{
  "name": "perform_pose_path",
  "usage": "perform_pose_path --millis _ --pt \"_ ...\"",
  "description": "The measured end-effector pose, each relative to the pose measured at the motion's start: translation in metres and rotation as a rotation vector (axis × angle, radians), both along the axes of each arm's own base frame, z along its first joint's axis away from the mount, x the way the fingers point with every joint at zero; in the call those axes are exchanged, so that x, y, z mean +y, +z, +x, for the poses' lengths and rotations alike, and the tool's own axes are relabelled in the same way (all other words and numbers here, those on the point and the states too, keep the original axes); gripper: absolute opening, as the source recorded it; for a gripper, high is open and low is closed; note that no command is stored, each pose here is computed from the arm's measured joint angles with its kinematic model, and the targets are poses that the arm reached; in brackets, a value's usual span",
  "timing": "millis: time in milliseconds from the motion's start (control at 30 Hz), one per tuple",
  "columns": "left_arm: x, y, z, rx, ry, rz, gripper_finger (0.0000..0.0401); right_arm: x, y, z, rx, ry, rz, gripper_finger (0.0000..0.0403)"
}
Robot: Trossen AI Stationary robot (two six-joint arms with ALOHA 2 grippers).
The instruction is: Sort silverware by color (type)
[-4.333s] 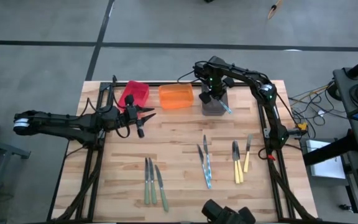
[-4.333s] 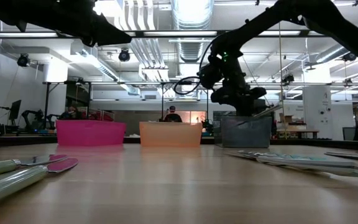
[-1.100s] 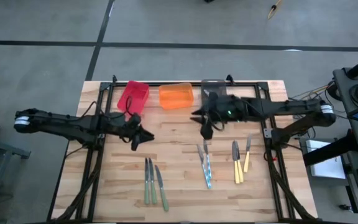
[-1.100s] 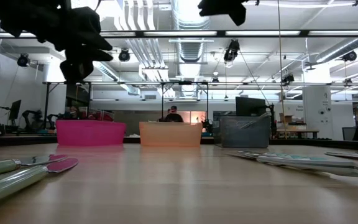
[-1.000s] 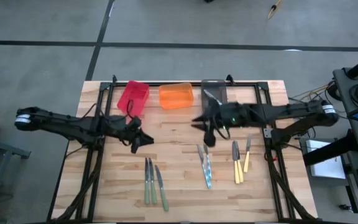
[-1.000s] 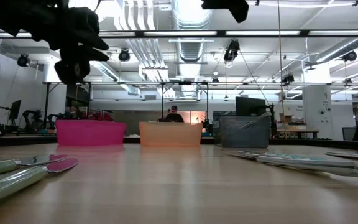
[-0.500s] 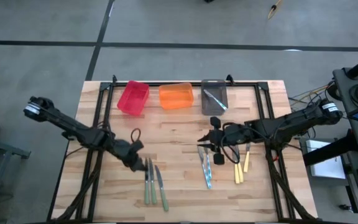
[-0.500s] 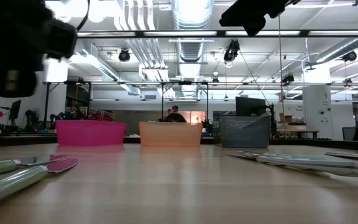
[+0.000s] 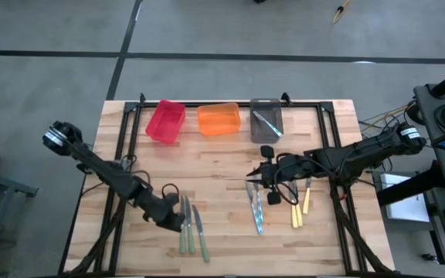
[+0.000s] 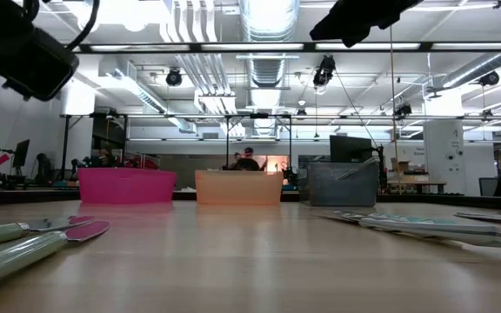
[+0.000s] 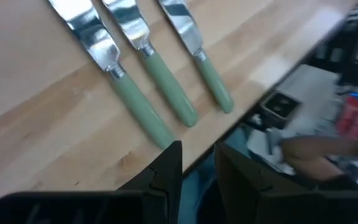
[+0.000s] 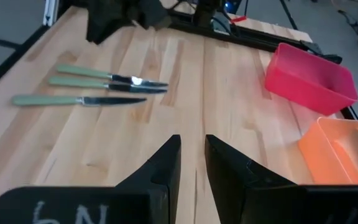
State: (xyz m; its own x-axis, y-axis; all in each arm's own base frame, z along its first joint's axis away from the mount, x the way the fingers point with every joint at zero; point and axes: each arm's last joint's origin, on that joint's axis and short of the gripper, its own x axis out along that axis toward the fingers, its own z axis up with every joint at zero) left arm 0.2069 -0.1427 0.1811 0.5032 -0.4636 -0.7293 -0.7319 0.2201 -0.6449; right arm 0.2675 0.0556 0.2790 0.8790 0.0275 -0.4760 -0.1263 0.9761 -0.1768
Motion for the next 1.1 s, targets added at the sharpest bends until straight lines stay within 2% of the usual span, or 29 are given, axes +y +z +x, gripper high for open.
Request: perform_pose_path --millis 300,667,767,1100 --pt "-0.025 0.009 0.032 0.252 -0.016 0.174 0.0076 -0.001 -0.002 -0.003 0.031 0.012 -0.026 0.0064" --pt "-0.039 -0.007 0.052 0.41 0.033 0.271 0.008 -0.001 0.001 -0.006 0.027 0.009 -0.019 0.0063" --pt "-0.038 -0.011 0.051 0.45 0.031 0.292 0.0094 -0.001 0.001 -0.006 0.032 0.009 -0.019 0.0063" --pt "-0.039 -0.019 0.054 0.461 0.047 0.331 0.0173 -0.001 0.001 -0.006 0.031 0.012 -0.024 0.0061"
